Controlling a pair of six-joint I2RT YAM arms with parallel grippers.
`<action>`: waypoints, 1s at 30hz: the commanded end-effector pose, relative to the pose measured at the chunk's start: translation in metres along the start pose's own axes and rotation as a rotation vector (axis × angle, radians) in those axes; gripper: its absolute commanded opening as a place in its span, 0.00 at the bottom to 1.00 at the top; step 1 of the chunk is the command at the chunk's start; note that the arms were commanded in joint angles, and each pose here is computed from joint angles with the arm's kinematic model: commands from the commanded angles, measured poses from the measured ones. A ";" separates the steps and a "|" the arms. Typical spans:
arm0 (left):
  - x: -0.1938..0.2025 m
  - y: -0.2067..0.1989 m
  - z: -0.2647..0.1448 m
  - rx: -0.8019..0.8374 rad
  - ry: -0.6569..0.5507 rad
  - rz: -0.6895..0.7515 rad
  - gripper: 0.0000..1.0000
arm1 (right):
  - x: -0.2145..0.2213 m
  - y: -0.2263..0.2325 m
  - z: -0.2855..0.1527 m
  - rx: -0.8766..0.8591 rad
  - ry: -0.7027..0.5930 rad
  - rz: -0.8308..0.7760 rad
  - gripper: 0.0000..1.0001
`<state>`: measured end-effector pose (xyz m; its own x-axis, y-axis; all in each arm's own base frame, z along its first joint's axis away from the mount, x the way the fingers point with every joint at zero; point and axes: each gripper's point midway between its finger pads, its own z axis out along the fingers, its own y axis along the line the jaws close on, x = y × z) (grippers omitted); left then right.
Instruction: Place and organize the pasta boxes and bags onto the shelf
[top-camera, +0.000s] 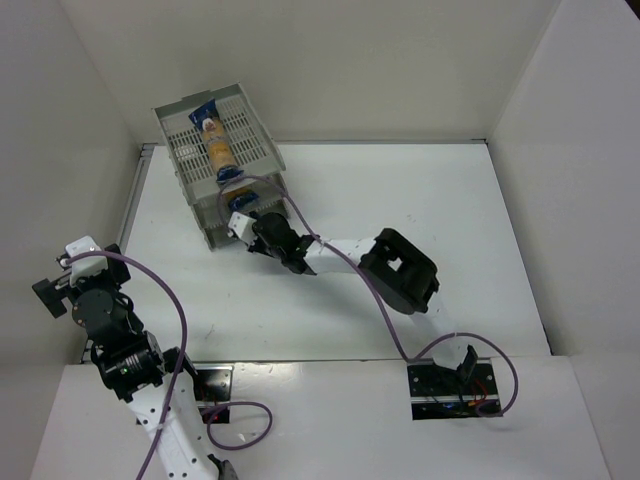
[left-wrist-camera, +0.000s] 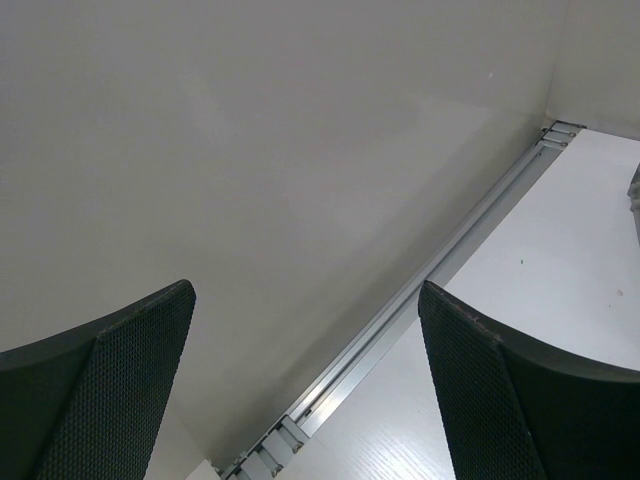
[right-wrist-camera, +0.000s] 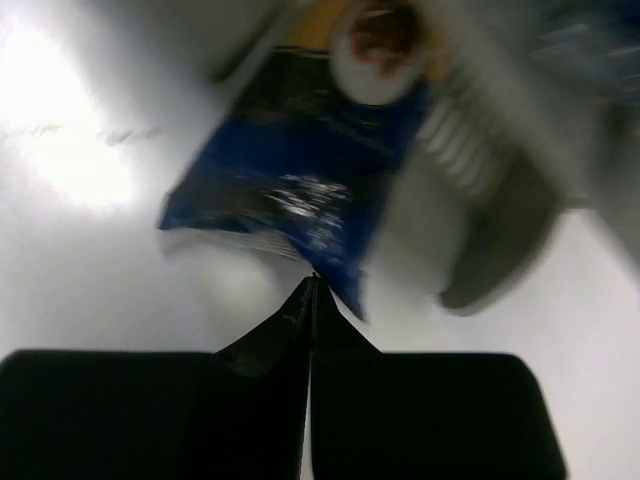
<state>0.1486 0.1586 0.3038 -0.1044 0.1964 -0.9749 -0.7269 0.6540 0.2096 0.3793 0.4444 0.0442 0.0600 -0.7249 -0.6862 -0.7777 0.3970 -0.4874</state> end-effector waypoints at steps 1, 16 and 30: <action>-0.012 0.003 0.002 -0.010 -0.047 0.001 0.99 | -0.090 -0.087 -0.028 0.309 -0.246 0.162 0.00; -0.018 0.003 -0.003 -0.005 -0.076 -0.005 0.99 | -0.041 -0.034 -0.208 0.014 -0.262 0.095 0.15; -0.017 -0.003 -0.003 0.027 -0.074 -0.012 0.99 | 0.167 -0.272 -0.373 0.666 0.077 0.682 0.99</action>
<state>0.1497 0.1545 0.3064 -0.0895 0.2071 -0.9742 -0.7134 0.6692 0.2078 0.3852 0.0134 0.2209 -0.3972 -0.3107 -0.8635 -0.1217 0.9505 -0.2859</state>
